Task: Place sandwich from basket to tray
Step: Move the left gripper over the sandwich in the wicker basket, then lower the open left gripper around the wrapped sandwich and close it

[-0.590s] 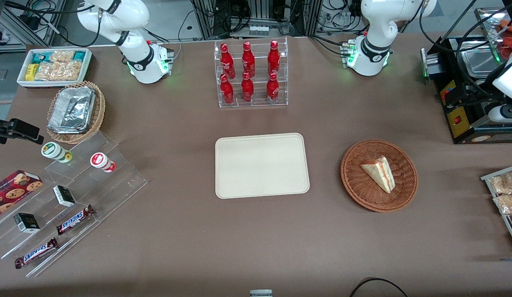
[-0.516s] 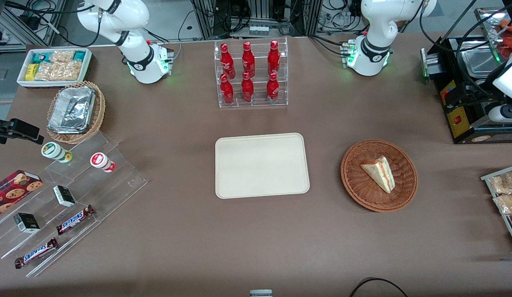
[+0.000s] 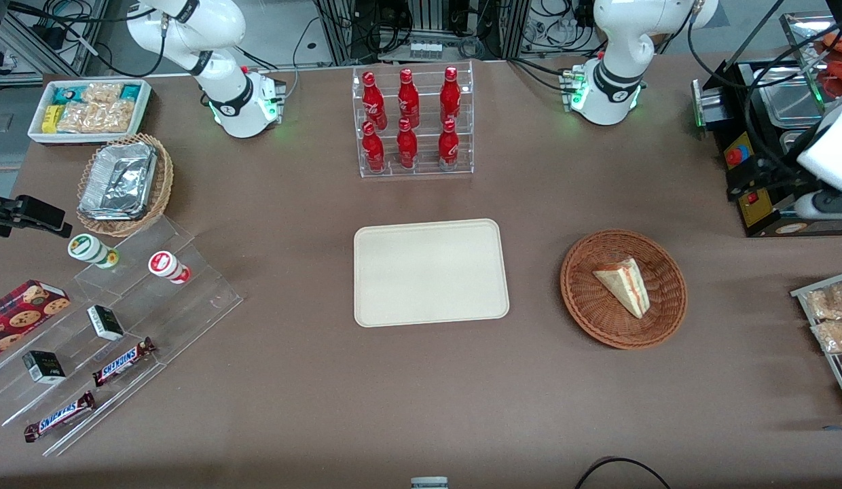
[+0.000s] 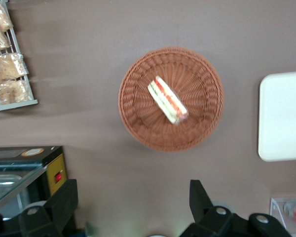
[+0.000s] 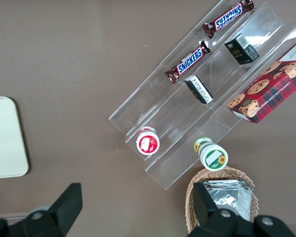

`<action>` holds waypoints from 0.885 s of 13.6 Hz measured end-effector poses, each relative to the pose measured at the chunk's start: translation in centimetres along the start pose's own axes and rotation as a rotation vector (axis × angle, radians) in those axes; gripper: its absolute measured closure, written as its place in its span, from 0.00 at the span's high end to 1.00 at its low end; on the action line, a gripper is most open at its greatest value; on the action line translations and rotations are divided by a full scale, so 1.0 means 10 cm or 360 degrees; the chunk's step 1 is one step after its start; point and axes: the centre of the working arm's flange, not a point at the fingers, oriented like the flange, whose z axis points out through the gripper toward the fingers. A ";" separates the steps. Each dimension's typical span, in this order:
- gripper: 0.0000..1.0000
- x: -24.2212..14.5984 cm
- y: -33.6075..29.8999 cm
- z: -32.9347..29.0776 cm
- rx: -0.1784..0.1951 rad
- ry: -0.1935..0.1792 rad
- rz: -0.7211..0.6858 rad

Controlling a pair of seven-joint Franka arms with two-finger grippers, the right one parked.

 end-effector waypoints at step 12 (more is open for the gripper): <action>1.00 -0.13 0.69 2.12 -0.0106 0.0231 -0.0796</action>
